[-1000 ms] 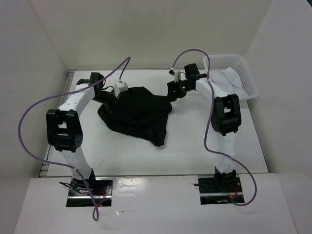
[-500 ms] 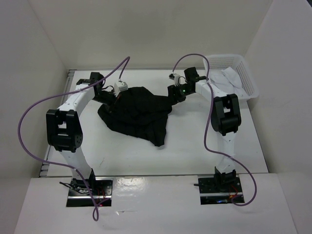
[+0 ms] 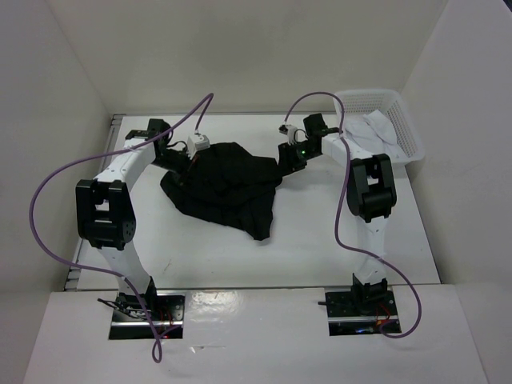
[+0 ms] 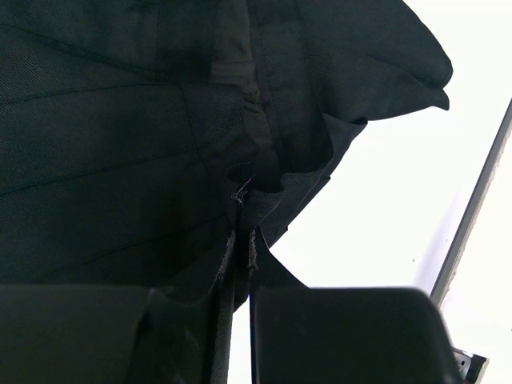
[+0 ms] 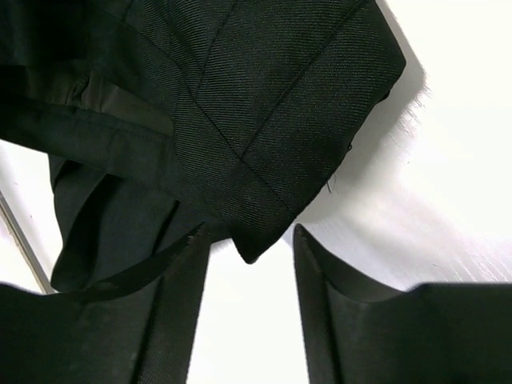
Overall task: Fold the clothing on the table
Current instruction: Flatten the skirt out
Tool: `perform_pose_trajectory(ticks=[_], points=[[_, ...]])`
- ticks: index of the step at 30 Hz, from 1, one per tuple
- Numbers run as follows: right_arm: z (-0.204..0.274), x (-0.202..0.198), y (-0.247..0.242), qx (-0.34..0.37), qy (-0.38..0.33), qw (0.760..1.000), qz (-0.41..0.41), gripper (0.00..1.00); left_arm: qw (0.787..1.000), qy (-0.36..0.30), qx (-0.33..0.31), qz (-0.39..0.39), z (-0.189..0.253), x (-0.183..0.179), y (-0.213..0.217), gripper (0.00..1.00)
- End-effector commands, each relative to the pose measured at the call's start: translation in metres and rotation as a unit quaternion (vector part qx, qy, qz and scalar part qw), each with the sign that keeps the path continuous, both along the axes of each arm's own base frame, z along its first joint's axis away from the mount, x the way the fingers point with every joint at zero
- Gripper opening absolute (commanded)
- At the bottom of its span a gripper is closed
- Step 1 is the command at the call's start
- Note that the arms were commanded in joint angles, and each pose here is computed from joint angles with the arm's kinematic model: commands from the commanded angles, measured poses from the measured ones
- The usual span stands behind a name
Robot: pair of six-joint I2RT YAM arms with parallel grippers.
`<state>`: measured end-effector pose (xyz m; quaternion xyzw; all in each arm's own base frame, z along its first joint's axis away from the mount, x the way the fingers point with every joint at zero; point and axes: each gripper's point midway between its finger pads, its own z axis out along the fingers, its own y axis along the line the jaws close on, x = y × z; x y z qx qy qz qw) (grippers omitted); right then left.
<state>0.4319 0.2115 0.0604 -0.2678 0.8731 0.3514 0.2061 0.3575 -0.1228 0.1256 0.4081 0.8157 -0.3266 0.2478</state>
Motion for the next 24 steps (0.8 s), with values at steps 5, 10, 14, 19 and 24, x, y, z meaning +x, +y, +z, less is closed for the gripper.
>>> perform_pose_trajectory(ticks=[5, 10, 14, 19, 24], points=[[-0.010, -0.001, 0.001, 0.011, 0.013, 1.000, 0.008, 0.38, 1.000, -0.012, -0.017, -0.009, 0.008, -0.004, -0.003, 0.07], [-0.009, -0.002, 0.002, 0.015, 0.014, 1.000, 0.010, 0.22, 1.000, -0.007, -0.022, -0.010, 0.006, -0.005, -0.004, 0.07], [-0.008, -0.006, 0.001, 0.014, 0.020, 1.000, 0.009, 0.00, 1.000, -0.013, -0.022, -0.011, 0.012, -0.001, -0.004, 0.07], [0.062, 0.001, 0.002, 0.023, -0.047, 0.999, 0.008, 0.00, 0.999, -0.035, -0.023, -0.008, 0.041, 0.007, -0.004, 0.02], [0.166, 0.002, -0.005, 0.027, -0.157, 0.987, -0.008, 0.00, 0.992, -0.125, -0.018, -0.005, 0.113, 0.010, -0.005, 0.01]])
